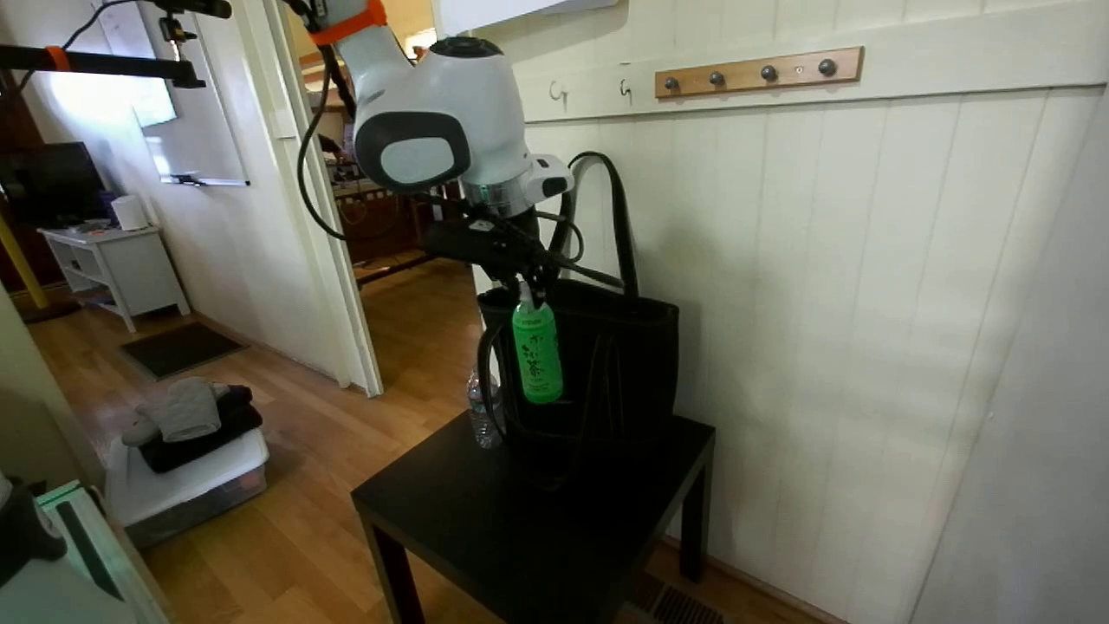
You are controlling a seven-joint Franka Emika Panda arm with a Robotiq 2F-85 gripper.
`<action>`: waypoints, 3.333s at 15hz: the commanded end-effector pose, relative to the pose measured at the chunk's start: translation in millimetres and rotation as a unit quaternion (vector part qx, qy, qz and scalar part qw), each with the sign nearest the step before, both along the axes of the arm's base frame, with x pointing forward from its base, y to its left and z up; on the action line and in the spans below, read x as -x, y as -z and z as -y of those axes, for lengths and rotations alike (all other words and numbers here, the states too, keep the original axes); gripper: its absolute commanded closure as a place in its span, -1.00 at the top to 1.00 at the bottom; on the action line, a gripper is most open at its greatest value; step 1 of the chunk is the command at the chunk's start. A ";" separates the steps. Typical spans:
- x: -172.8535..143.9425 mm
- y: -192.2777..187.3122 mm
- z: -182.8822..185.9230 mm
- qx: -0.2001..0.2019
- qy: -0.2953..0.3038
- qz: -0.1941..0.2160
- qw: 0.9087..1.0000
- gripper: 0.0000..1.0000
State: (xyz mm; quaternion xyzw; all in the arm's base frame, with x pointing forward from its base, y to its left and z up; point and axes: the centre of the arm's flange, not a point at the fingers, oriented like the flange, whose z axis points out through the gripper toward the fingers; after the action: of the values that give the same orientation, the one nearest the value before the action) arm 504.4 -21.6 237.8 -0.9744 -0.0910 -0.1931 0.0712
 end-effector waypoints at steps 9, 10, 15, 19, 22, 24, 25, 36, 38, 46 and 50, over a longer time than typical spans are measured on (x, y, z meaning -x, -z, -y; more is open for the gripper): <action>-3.0 88.8 39.7 -0.007 0.074 -0.008 0.997 -0.77; -3.8 97.0 42.8 -0.003 0.079 -0.005 0.997 -0.77; -11.9 133.8 47.6 0.002 0.090 -0.002 0.996 -0.77; -15.0 161.1 52.5 -0.009 0.094 -0.010 0.995 -0.77; -16.5 175.7 56.7 -0.012 0.092 -0.017 0.995 -0.77; -17.7 183.6 59.2 -0.018 0.088 -0.020 0.996 -0.77; -18.2 188.2 59.7 -0.023 0.087 -0.021 0.996 -0.77; -18.8 219.2 59.3 -0.033 0.073 -0.047 0.996 -0.77; -16.6 222.6 60.4 -0.032 0.073 -0.055 0.995 -0.77; -11.9 229.3 65.9 -0.025 0.077 -0.070 0.994 0.69; -12.8 216.3 68.3 -0.020 0.080 -0.057 0.995 1.00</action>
State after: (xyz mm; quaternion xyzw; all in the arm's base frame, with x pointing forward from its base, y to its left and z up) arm 511.4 -88.4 12.2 -0.9872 -0.0034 -0.1389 0.0779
